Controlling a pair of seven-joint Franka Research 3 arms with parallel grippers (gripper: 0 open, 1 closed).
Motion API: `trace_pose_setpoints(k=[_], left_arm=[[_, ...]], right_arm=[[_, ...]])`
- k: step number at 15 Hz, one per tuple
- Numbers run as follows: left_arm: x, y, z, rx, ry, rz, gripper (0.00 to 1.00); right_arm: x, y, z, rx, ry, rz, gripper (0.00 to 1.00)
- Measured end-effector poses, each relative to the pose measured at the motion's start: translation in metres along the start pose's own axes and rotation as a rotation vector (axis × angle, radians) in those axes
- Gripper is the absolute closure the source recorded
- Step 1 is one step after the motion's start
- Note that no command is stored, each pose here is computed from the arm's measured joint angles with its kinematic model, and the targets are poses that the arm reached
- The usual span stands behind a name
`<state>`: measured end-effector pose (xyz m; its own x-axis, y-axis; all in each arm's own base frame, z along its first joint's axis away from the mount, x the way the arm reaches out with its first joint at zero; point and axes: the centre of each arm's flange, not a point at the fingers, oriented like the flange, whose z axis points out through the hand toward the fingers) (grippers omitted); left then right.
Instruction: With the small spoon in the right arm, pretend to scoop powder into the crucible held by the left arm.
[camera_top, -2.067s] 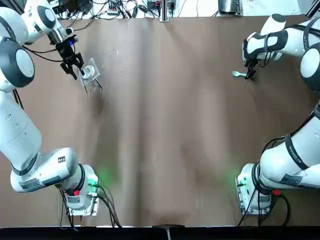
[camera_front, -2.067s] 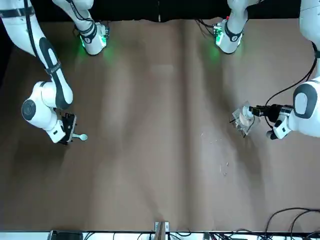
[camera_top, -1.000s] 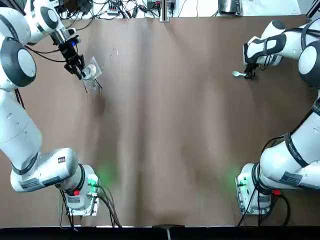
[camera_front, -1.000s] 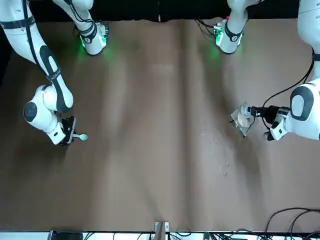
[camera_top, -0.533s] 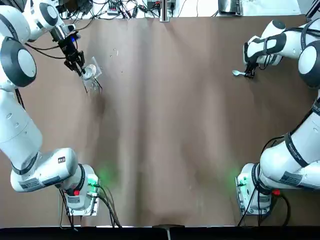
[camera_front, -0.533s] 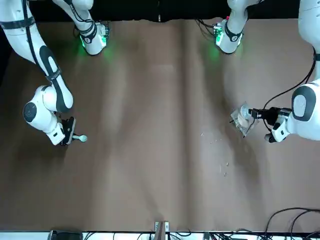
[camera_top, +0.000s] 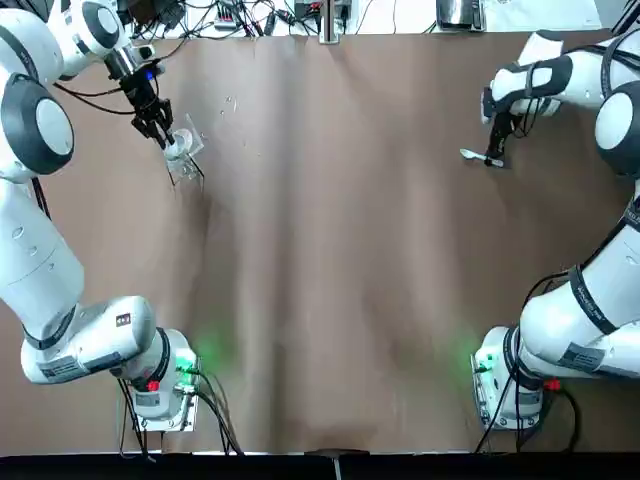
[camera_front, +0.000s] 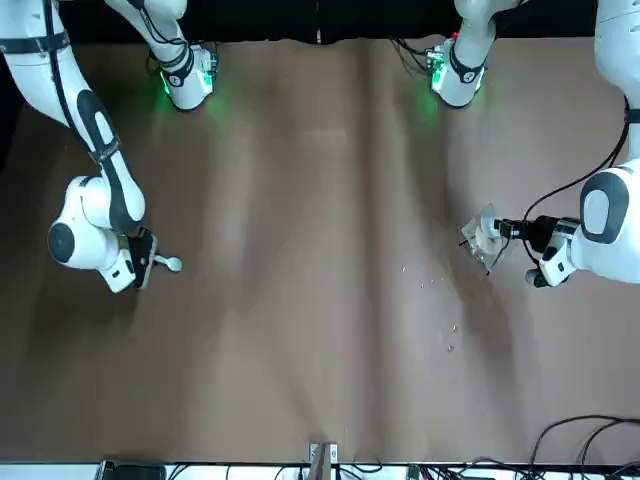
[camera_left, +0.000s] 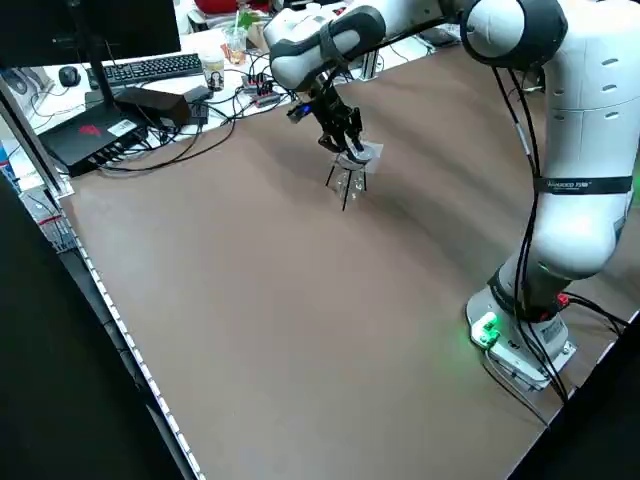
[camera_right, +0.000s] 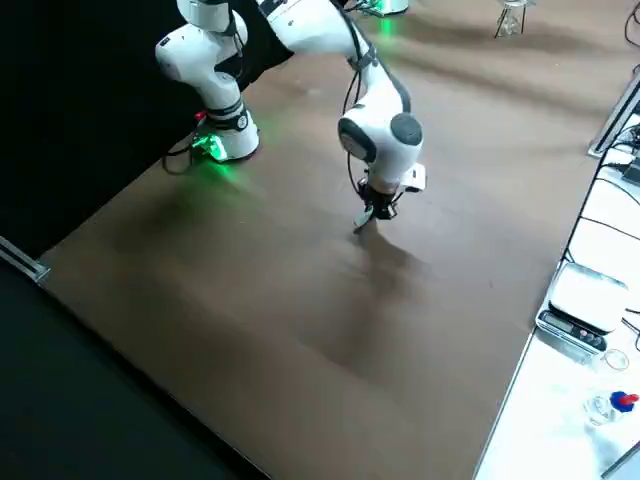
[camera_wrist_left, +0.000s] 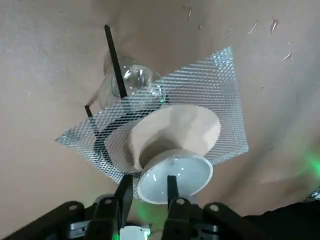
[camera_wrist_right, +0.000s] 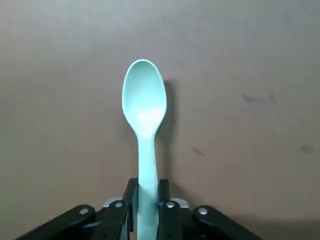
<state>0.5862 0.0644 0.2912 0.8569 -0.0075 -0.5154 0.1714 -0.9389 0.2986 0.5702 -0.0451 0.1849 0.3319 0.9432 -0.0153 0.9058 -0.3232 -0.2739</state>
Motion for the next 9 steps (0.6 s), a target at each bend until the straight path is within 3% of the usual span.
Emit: trace_pose_setpoints(k=[4,9], left_arm=[[0.0,0.0,0.0,0.0,-0.001,-0.001,0.66],[0.002,-0.001,0.004,-0.002,-0.008,-0.002,0.68]], right_arm=[[0.079,-0.038,-0.009,0.125,-0.036,0.164,0.8],[0.182,-0.106,-0.011,0.193,-0.101,0.411,0.8]])
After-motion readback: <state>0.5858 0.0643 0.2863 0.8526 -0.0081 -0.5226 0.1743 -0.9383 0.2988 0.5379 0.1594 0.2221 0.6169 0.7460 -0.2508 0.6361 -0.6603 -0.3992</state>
